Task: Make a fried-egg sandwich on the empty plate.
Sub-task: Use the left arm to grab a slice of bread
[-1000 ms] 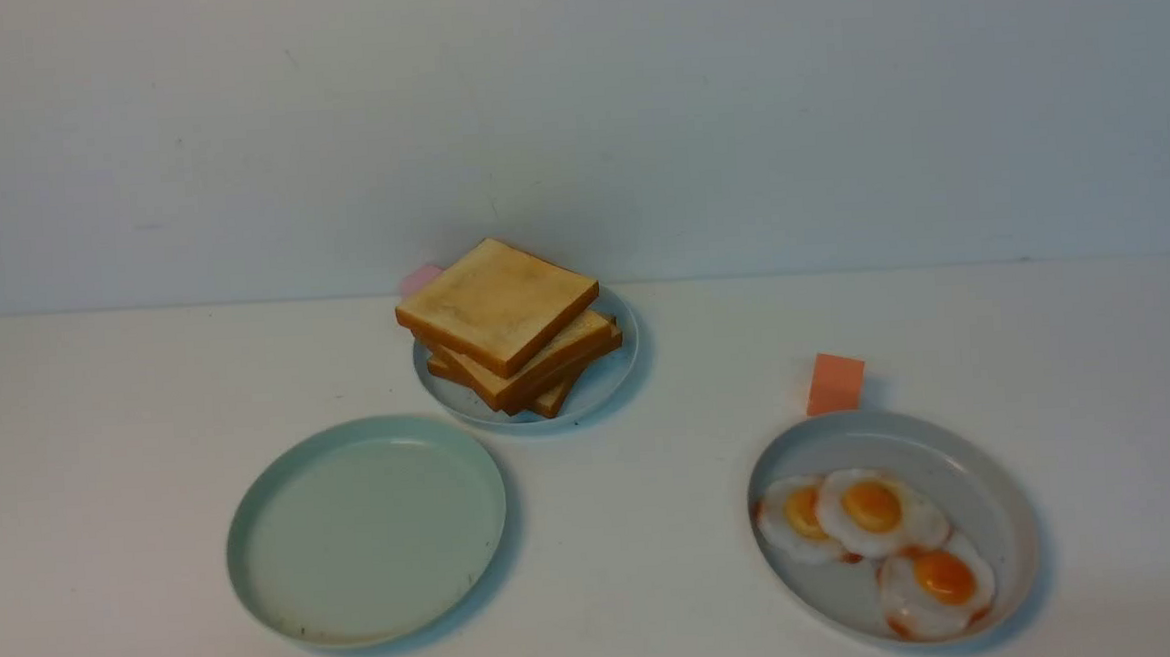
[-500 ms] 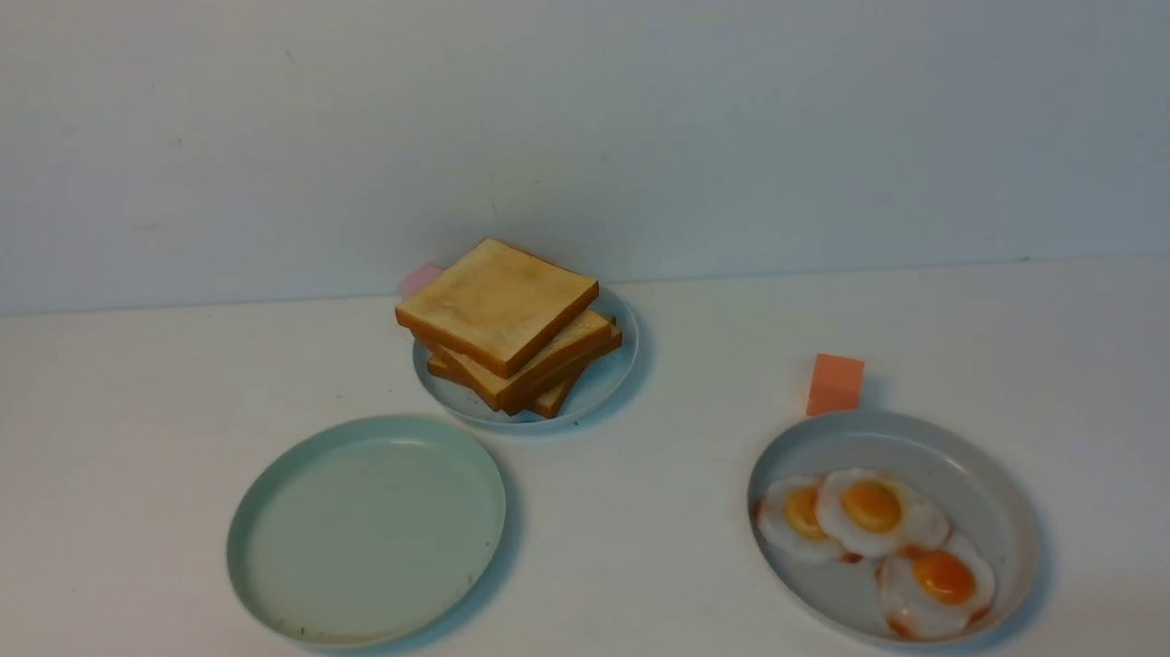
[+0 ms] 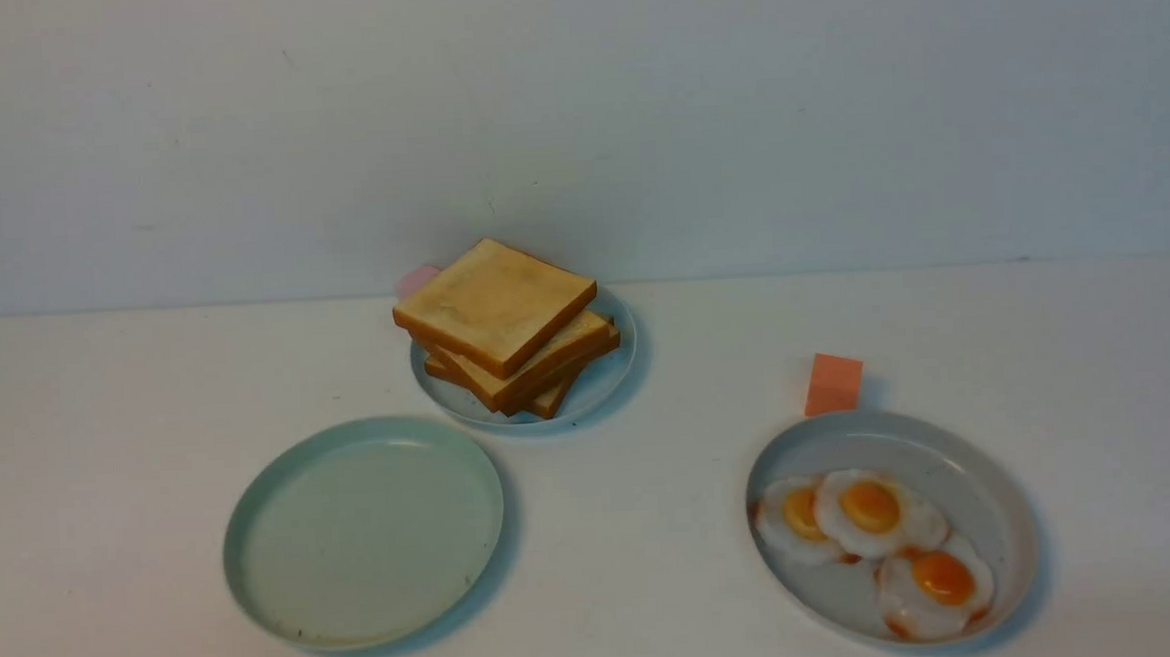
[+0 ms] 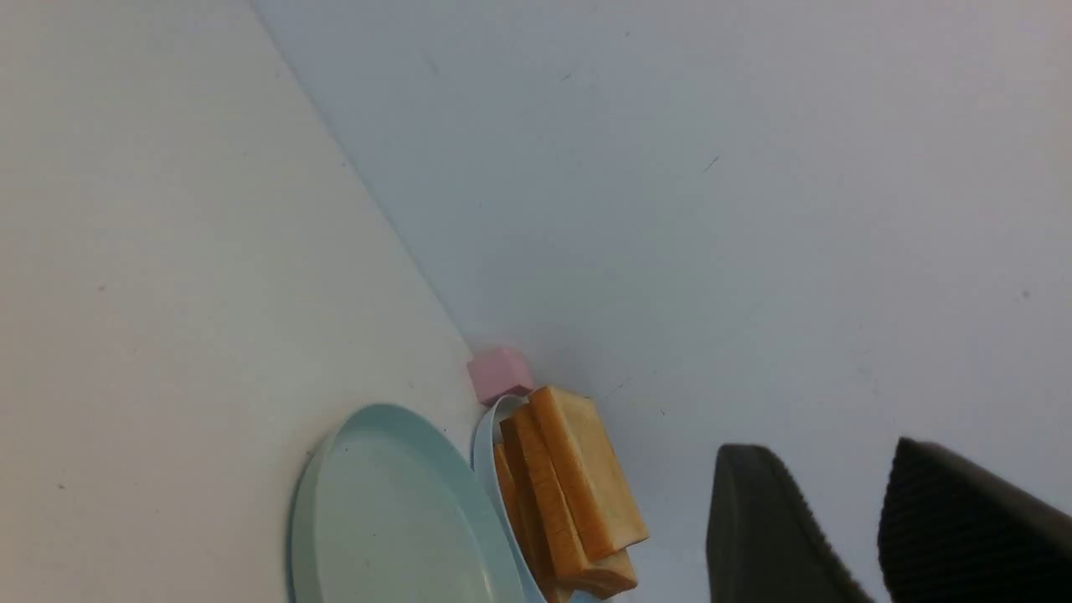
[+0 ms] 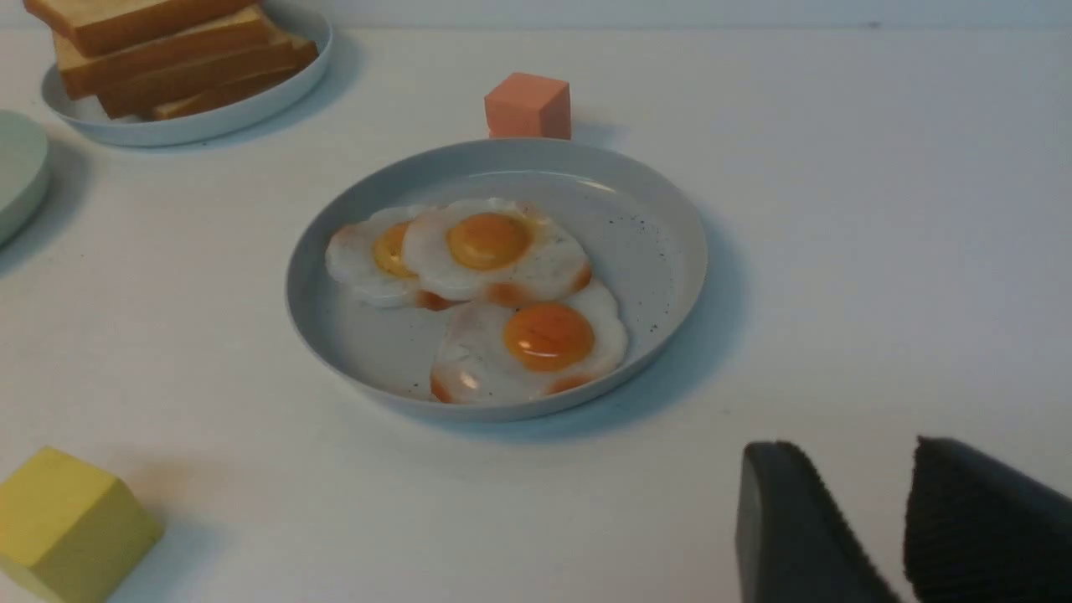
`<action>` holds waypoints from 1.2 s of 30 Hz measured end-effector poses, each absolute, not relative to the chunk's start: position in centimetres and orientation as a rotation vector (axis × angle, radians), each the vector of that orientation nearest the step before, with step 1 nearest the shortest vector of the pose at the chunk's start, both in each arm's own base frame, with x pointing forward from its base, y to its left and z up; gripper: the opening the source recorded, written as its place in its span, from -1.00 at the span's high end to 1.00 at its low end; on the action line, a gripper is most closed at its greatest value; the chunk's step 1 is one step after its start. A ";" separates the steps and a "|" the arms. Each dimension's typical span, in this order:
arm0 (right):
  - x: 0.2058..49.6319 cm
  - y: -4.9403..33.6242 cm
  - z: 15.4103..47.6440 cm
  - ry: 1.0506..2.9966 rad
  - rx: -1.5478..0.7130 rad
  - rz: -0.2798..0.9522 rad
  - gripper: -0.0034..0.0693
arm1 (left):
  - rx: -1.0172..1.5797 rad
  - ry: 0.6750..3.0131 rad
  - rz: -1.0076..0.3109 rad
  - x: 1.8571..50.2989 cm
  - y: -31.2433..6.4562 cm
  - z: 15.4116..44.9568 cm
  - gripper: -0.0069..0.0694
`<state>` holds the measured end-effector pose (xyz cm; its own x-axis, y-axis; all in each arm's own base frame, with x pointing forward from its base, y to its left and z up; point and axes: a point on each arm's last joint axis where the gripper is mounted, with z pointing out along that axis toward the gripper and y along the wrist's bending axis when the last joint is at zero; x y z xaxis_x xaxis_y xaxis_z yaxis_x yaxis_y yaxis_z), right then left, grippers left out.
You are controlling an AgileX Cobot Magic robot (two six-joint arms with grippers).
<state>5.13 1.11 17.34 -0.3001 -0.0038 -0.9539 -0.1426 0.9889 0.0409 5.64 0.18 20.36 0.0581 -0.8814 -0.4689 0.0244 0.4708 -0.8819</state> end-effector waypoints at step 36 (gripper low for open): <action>5.6 1.0 19.9 1.521 0.544 0.756 0.24 | 0.415 2.437 -0.602 19.0 -9.6 31.0 0.85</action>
